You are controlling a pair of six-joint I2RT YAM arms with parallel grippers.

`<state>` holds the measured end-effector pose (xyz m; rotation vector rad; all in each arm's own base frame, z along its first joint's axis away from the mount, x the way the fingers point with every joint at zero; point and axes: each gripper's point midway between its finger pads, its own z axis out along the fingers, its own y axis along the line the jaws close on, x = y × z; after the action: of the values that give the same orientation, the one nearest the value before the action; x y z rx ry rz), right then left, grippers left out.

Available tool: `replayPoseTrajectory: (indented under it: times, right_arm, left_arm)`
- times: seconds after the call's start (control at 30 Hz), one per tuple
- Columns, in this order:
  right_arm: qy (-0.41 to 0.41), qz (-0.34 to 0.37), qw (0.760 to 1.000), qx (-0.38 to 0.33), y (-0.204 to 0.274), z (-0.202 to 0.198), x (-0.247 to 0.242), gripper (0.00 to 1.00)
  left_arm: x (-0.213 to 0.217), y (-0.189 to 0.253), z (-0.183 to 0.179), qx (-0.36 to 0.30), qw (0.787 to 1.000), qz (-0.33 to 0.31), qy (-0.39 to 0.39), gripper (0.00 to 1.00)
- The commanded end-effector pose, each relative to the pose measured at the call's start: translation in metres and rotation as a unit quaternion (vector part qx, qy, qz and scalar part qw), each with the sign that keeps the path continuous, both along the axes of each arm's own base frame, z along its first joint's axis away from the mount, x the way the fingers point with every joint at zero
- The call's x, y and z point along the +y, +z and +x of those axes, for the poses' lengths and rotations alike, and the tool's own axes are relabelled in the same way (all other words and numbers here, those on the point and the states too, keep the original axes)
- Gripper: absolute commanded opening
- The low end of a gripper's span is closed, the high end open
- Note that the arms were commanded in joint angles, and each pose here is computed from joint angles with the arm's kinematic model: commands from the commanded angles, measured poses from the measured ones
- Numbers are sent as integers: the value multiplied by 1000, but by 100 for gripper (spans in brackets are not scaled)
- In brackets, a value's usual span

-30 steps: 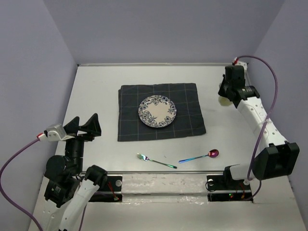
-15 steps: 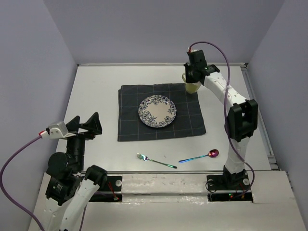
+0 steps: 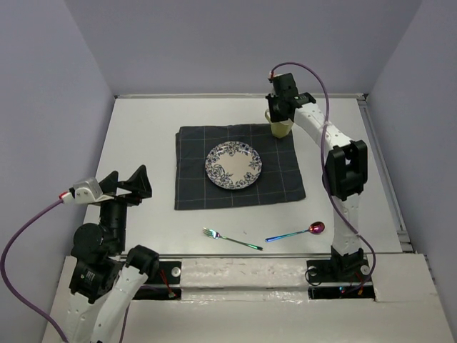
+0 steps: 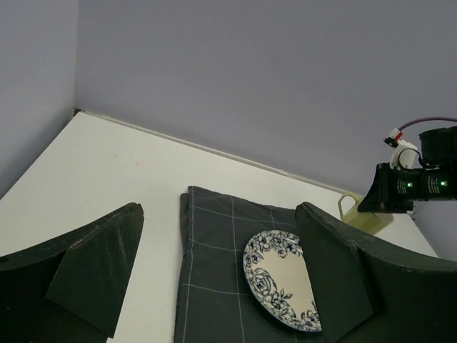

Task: Set the dinner table for one person

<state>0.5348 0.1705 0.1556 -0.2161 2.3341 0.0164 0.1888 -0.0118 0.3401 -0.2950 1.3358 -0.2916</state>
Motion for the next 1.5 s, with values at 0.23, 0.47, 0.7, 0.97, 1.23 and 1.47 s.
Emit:
replayPoseTrajectory:
  times: [0.23,0.47,0.7,0.97,1.23,1.47]
  right_arm:
    - [10,-4,998,-63,30,31,11,0]
    - [-1,-1,999,-46,11,32,12,0]
    - [-18,-1,998,-65,31,30,5,53]
    - [6,54,993,-101,95,-2,19,61]
    - [129,137,975,-119,111,-127,94,59]
    - [296,185,936,-47,49,-294,162,53]
  left_arm:
    - [-1,6,4,-12,1000,8,1,99]
    - [-2,6,4,-11,1000,9,-1,99]
    - [-2,6,4,-12,1000,8,-1,99]
    - [-2,6,4,-12,1000,8,0,99]
    - [0,7,1,-15,1000,5,2,99]
    - [2,10,-4,-23,1000,1,0,99]
